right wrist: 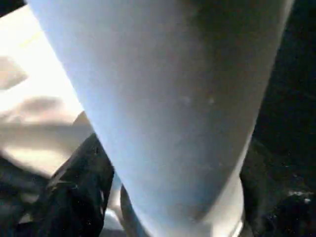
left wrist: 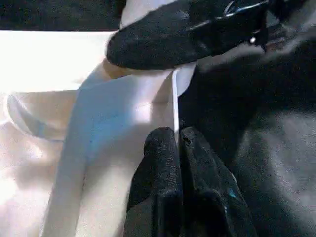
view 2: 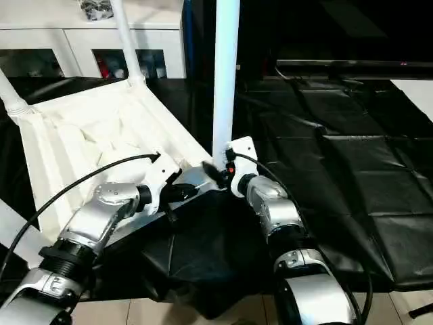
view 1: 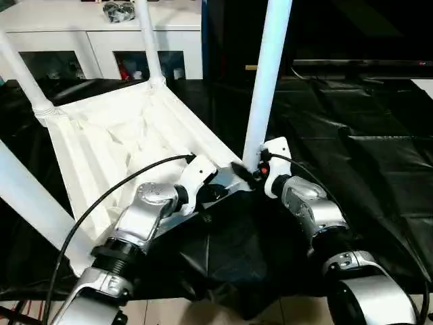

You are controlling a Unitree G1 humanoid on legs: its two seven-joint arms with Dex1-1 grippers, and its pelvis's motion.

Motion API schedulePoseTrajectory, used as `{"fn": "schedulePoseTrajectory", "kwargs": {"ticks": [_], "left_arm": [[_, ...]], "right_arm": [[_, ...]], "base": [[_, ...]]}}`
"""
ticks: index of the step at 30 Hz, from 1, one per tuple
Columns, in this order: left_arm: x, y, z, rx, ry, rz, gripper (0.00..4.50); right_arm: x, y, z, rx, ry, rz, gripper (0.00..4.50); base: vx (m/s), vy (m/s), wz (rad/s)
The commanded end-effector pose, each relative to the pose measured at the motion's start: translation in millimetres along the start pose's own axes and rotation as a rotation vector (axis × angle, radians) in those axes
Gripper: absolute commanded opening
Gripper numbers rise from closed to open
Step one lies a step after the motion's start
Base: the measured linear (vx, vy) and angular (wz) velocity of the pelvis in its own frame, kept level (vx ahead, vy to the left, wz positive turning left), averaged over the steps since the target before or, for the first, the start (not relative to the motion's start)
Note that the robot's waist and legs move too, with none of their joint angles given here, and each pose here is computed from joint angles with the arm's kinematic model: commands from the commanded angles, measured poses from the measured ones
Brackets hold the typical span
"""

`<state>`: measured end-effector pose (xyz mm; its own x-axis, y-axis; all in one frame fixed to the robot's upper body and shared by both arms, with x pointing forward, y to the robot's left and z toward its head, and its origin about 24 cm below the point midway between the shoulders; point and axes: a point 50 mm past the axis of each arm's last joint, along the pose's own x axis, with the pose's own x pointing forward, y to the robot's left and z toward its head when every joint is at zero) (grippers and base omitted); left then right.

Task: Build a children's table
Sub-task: Rotate leg to tighten

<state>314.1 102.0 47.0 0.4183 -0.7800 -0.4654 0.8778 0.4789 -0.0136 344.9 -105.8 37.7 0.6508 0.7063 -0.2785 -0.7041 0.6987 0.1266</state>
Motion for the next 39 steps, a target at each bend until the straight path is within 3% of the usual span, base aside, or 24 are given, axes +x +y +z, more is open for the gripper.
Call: {"fn": "schedulePoseTrajectory", "kwargs": {"ticks": [1, 4, 6, 7, 11, 13, 24, 28, 32, 34, 37, 39], "left_arm": [[10, -18.4, 12.6, 0.071, -0.043, -0.154, 0.0], [0, -15.1, 8.7, 0.097, -0.03, -0.219, 0.0], [-2, -15.5, 8.5, 0.102, -0.034, -0.241, 0.0], [-10, -19.9, 6.6, 0.112, -0.038, -0.349, 0.0], [-16, -21.9, 2.5, 0.111, -0.015, -0.416, 0.0], [-20, -20.1, -2.0, 0.123, 0.013, -0.438, 0.0], [-21, -17.8, -2.6, 0.129, 0.018, -0.423, 0.0], [-14, -12.0, 1.5, 0.113, -0.009, -0.315, 0.0], [-2, -6.7, 11.2, 0.054, -0.056, -0.148, 0.0], [1, -6.4, 12.7, 0.04, -0.064, -0.117, 0.0], [13, -7.0, 15.5, -0.028, -0.065, 0.022, 0.0], [17, -8.0, 16.4, -0.047, -0.07, 0.064, 0.0]], "right_arm": [[9.4, 31.5, -3.8, -0.047, 0.029, 0.259, 3.69], [-10.1, 31.0, -1.4, -0.107, 0.035, 0.439, 3.69], [-13.7, 30.8, -1.8, -0.117, 0.043, 0.467, 3.69], [-24.6, 29.1, -3.5, -0.125, 0.075, 0.547, 3.69], [-31.7, 27.4, -4.9, -0.126, 0.104, 0.596, 3.69], [-40.8, 28.5, -5.8, -0.12, 0.14, 0.668, 3.38], [-45.7, 38.4, -12.1, -0.116, 0.185, 0.737, 2.7], [-39.9, 39.9, -13.7, -0.093, 0.161, 0.661, 2.66], [-12.9, 25.8, -19.5, -0.031, 0.137, 0.275, 2.62], [-8.2, 23.6, -20.1, 0.0, 0.127, 0.209, 2.61], [9.7, 21.2, -19.0, 0.15, 0.076, 0.005, 2.59], [15.4, 21.2, -19.6, 0.149, 0.085, -0.068, 2.59]], "base": [[0.0, 0.0, 0.0], [0.0, 0.0, 0.0], [0.0, 0.0, 0.0], [0.0, 0.0, 0.0], [0.0, 0.0, 0.0], [0.0, 0.0, 0.0], [0.0, 0.0, 0.0], [0.0, 0.0, 0.0], [0.0, 0.0, 0.0], [0.0, 0.0, 0.0], [0.0, 0.0, 0.0], [0.0, 0.0, 0.0]]}}
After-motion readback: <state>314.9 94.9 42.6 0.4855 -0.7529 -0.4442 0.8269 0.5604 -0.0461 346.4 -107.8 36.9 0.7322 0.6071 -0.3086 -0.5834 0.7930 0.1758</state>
